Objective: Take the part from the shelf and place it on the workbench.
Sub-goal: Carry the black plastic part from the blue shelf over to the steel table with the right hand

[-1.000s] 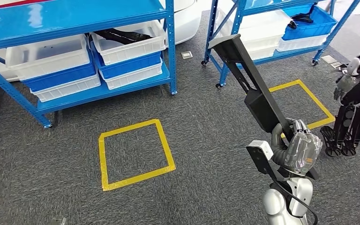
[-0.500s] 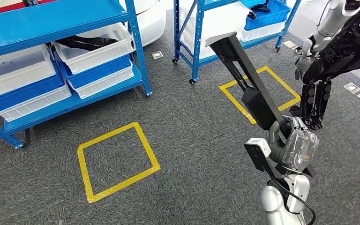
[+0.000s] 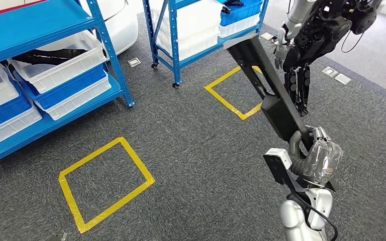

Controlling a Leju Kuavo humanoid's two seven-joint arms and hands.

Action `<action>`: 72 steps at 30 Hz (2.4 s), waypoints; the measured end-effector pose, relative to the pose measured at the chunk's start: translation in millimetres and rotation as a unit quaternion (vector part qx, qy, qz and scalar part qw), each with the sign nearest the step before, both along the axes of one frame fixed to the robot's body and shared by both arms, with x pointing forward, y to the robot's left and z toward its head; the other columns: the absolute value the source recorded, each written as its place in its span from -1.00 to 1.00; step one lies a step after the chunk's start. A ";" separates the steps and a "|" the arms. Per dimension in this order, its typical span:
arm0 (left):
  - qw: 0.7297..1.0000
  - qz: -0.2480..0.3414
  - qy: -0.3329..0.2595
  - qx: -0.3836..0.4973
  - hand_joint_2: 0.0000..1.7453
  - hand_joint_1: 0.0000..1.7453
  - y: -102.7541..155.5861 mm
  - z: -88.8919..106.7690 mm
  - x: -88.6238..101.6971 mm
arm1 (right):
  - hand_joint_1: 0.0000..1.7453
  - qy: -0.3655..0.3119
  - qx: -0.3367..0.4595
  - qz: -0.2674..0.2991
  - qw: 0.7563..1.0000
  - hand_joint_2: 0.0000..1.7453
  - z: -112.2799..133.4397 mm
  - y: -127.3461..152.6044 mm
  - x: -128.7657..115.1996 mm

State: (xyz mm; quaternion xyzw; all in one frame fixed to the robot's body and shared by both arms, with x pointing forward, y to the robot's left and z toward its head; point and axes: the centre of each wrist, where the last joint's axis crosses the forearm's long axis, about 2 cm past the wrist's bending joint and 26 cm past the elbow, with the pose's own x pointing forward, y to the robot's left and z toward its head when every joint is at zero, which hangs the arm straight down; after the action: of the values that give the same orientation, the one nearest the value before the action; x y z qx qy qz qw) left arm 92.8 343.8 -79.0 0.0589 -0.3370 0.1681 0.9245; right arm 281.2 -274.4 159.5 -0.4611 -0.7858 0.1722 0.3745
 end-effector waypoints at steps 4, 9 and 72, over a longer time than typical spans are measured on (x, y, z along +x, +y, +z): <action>1.000 -0.005 0.002 0.001 1.00 -1.00 2.2 1.4 0.0 | 1.00 0.000 0.000 -0.002 1.000 1.00 0.6 -0.1 0.1; 1.000 -0.005 0.014 0.003 1.00 -1.00 6.3 0.7 -7.3 | 1.00 0.004 -0.003 -0.007 1.000 1.00 0.7 2.3 -0.1; 0.993 0.090 0.081 -0.013 1.00 -1.00 2.0 16.2 -86.5 | 1.00 0.098 0.038 0.071 0.992 1.00 -38.2 64.9 -7.3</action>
State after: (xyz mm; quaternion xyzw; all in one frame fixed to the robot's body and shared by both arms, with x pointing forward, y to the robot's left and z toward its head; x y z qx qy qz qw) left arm 6.3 345.8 -62.9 0.0904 -0.2518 0.2496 0.9307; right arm 273.9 -209.5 121.2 -0.3701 -0.7822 0.2130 0.4538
